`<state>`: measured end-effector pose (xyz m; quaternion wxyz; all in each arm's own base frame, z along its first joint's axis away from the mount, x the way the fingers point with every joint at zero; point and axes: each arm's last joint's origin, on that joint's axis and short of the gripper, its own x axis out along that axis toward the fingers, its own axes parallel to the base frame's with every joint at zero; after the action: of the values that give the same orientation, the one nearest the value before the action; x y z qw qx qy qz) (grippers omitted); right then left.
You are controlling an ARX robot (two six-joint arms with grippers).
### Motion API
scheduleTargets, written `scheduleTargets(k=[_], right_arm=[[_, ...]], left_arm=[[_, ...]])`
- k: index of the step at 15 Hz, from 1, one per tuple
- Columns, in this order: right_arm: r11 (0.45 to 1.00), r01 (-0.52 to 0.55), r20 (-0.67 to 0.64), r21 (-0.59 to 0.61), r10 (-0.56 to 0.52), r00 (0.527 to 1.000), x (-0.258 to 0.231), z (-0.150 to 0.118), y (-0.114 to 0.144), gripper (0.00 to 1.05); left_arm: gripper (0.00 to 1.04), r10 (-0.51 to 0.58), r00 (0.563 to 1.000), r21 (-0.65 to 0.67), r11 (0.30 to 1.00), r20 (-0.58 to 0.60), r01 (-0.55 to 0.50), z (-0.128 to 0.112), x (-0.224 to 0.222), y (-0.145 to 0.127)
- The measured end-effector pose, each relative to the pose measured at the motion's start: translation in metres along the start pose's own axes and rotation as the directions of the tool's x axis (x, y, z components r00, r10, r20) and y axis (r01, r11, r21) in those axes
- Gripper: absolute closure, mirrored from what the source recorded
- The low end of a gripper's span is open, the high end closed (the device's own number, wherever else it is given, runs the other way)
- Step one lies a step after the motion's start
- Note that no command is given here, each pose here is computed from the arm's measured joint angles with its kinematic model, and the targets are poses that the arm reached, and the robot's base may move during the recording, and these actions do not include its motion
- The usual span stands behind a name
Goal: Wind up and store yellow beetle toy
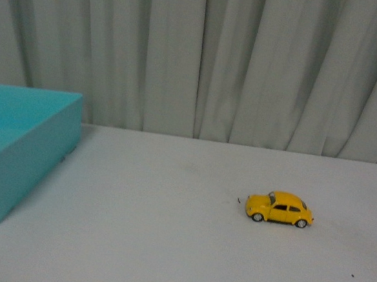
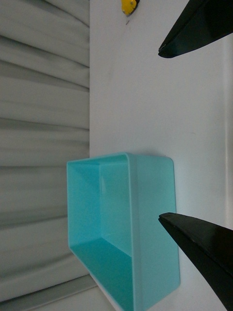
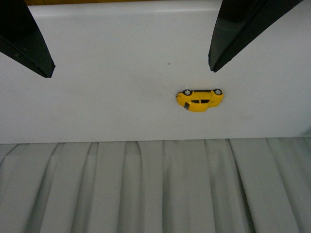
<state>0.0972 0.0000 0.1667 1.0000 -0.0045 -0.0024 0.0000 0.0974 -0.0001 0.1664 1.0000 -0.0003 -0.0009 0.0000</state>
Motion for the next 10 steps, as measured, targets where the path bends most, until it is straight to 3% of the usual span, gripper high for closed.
scheduleTargets(k=[10], right_arm=[[1.000,0.001,-0.001,0.001,-0.001,1.000,0.0000,-0.0001,0.0000,0.07]], left_arm=[[0.07,-0.001,1.000,0.001,1.000,0.000,0.001,0.0000,0.0000,0.0000]])
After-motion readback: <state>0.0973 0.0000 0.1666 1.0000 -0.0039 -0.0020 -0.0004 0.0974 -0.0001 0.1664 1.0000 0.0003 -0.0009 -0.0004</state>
